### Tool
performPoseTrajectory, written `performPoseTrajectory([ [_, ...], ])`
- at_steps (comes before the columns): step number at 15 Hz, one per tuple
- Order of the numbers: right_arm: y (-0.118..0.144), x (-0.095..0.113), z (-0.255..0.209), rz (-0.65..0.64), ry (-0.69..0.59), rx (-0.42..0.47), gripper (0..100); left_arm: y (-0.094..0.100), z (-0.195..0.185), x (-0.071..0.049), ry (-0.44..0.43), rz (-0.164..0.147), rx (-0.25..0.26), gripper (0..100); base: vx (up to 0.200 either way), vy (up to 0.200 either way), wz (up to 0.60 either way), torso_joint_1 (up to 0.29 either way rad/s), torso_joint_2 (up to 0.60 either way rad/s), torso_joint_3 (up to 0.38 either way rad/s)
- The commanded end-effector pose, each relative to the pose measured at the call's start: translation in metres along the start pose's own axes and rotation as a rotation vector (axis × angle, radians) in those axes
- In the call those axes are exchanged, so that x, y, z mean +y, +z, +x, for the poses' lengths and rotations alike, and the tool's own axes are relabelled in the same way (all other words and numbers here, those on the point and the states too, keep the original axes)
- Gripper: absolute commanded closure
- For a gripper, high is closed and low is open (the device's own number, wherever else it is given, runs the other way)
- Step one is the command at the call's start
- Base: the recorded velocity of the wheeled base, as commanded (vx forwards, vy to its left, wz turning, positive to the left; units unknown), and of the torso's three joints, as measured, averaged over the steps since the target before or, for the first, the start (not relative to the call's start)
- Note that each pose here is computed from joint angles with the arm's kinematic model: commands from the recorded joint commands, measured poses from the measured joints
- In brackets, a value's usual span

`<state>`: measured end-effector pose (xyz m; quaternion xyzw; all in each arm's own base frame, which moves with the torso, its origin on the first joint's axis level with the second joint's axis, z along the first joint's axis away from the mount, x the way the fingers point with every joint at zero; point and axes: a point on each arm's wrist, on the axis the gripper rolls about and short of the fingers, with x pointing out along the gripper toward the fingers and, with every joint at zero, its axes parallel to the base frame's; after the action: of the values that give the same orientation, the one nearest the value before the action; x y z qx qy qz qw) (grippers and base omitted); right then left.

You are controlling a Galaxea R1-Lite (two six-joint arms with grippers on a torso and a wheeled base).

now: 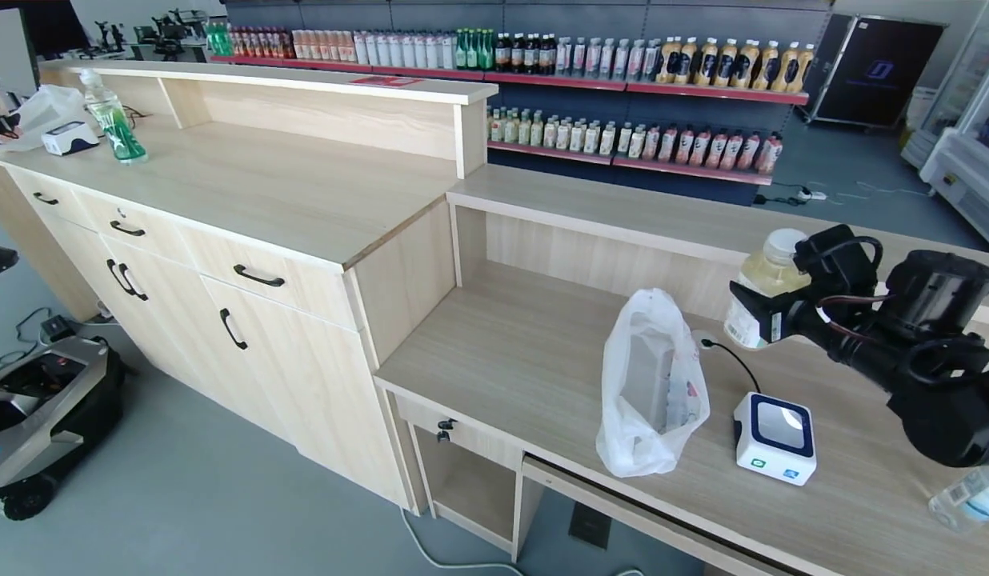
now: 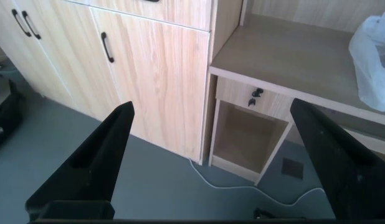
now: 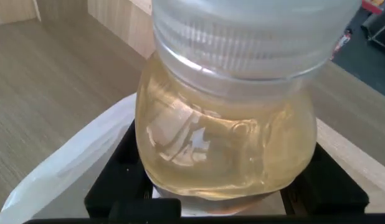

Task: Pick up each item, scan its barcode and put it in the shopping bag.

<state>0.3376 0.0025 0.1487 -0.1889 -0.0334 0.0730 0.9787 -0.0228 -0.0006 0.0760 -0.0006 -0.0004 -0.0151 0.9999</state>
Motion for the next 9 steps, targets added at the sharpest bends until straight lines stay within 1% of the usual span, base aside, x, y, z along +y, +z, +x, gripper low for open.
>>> performPoseTrajectory([
  [1,-0.037,0.020,0.032,0.061,0.064,0.065,100,0.000,0.000,0.000,0.001,0.000,-0.001,0,0.000,0.000,0.00,0.000,0.00,0.000],
  [2,-0.056,0.028,0.046,0.103,0.081,0.102,100,0.000,0.000,0.000,0.001,0.000,-0.001,0,0.000,0.000,0.00,0.000,0.00,0.000],
  [4,-0.071,0.038,0.069,0.153,0.096,0.097,100,0.000,0.000,0.000,0.001,0.000,-0.001,0,0.000,0.000,0.00,0.000,0.00,0.000],
  [7,-0.083,0.048,0.079,0.164,0.115,0.102,100,0.000,0.000,0.000,0.001,0.000,-0.001,0,0.000,0.000,0.00,0.000,0.00,0.000],
  [9,-0.101,0.055,0.081,0.166,0.125,0.137,100,0.000,0.000,0.000,0.001,0.000,-0.001,0,0.000,0.000,0.00,0.000,0.00,0.000],
])
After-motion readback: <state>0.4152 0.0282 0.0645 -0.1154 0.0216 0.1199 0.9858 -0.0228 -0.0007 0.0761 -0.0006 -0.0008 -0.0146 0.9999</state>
